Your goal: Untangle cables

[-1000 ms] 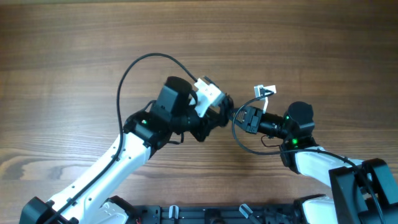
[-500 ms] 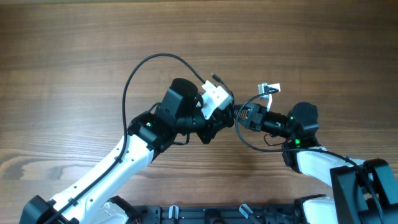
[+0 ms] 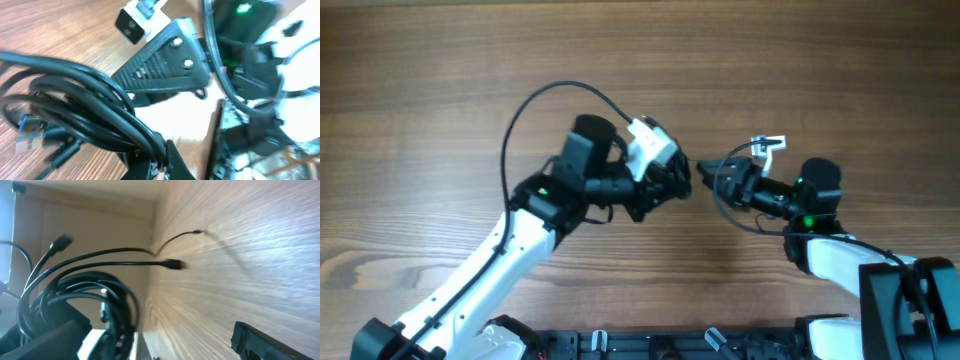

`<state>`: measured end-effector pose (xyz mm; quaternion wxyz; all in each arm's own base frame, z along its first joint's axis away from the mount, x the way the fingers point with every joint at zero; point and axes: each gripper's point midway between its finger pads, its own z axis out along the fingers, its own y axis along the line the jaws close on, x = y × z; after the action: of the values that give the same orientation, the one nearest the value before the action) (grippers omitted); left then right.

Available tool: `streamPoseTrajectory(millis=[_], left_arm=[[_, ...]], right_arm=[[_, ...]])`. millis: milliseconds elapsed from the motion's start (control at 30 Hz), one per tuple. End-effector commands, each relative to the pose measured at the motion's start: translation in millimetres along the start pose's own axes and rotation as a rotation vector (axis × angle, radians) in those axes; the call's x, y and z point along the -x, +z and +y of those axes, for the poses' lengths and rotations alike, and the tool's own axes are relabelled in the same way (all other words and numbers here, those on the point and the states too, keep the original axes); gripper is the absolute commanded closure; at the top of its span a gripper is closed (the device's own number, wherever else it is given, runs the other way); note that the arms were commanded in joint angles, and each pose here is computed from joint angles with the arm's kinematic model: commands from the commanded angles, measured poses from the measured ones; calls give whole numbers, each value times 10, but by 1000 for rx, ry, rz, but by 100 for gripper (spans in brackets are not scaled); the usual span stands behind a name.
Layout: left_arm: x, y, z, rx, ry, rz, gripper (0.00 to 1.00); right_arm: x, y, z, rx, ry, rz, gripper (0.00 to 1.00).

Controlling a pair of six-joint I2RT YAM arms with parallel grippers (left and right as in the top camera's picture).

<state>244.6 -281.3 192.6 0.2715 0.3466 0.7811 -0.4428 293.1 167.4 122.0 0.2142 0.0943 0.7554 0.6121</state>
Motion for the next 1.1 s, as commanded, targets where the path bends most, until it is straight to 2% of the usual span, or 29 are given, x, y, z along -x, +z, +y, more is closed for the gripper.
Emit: streamPoseTrajectory(millis=[0,67,167,333,367,467,533,600,633,667,700,733,800,867,1000,1033,1067], left_arm=[[23,-183,-512,-348,137,-29,96],[11,-222,-590,-402,137,-29,96],[-10,-230,-620,-426,126,-22,96],[-64,-189,-584,-436,111,-6,96],[-74,-174,-569,-436,104,-2,96],[-108,-126,-516,-437,82,11,96],[-115,-111,-501,-437,79,13,96],[-92,-107,-497,-436,94,4,96],[-70,-104,-489,-431,108,-5,96],[-62,-91,-458,-411,113,-7,93],[-62,-70,-407,-379,113,-5,92],[-63,-57,-373,-358,113,-3,88],[-64,-24,-277,-299,102,2,69],[-54,5,-169,-233,53,8,0],[0,51,257,16,-274,-9,0],[3,36,480,144,-437,-41,0],[-4,14,607,214,-549,-68,0]], right_arm=[[-148,-35,190,97,-222,105,1],[-274,-74,348,186,-378,172,1],[-384,-135,526,274,-501,228,4],[-410,-158,592,299,-524,243,43],[-429,-165,598,305,-525,254,47],[-448,-172,599,308,-512,266,47],[-448,-172,600,307,-509,267,52],[-443,-171,600,306,-509,264,70],[-423,-163,596,300,-507,253,89],[-398,-153,590,291,-492,241,96],[-373,-145,586,280,-462,230,96],[-339,-134,581,267,-422,216,96],[-267,-113,567,243,-361,182,96],[-160,-84,525,208,-289,128,96],[141,-21,97,24,104,-49,96],[166,-24,-51,-28,229,-82,96],[160,-26,-105,-46,279,-88,96]])
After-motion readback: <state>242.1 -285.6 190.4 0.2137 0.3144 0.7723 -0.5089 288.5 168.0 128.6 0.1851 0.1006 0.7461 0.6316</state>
